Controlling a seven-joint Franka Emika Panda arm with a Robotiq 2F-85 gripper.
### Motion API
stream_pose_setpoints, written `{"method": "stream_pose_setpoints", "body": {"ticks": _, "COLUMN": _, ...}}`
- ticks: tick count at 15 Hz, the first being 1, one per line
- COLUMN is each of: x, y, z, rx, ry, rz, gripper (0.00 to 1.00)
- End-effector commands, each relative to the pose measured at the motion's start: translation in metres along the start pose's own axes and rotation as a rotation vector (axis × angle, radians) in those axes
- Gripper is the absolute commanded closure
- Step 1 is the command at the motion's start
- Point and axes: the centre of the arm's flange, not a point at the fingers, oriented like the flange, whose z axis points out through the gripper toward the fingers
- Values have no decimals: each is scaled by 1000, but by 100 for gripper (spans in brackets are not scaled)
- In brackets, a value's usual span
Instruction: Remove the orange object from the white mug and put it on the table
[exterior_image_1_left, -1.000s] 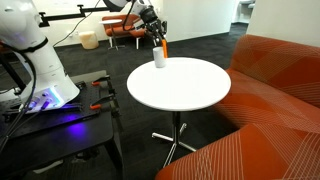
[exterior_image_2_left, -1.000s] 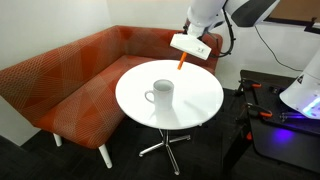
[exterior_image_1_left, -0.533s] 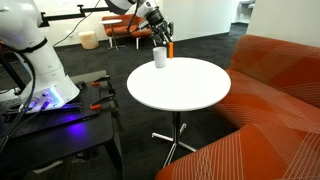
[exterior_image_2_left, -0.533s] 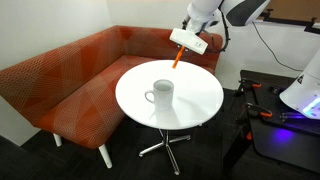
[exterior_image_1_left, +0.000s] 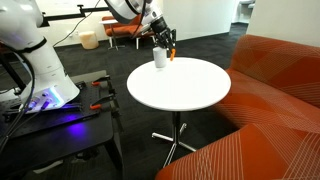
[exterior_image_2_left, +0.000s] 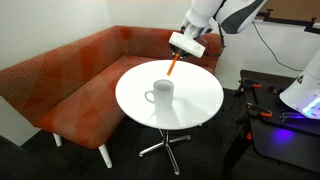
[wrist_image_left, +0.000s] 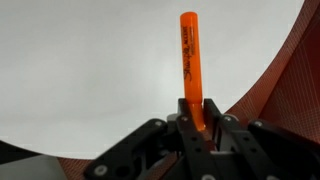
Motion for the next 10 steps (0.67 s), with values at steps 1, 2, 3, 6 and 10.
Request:
{"method": "stream_pose_setpoints", "body": {"ticks": 1, "x": 3, "y": -5, "z": 21, "rx": 18, "ry": -57, "rz": -10, "gripper": 87}}
{"method": "stream_pose_setpoints", "body": {"ticks": 2, "x": 2, "y": -5, "z": 24, "rx": 17, "ry": -68, "rz": -10, "gripper": 76}}
{"method": "stream_pose_setpoints", "body": {"ticks": 3, "x": 1, "y": -4, "z": 27, "rx": 16, "ry": -78, "rz": -10, "gripper": 53}}
{"method": "stream_pose_setpoints", "body": {"ticks": 6, "x": 0, "y": -5, "z": 36, "rx": 17, "ry": -99, "rz": -9, "gripper": 43}}
{"method": "stream_pose_setpoints", "body": {"ticks": 10, "x": -3, "y": -5, "z": 37, "rx": 11, "ry": -99, "rz": -18, "gripper": 13}}
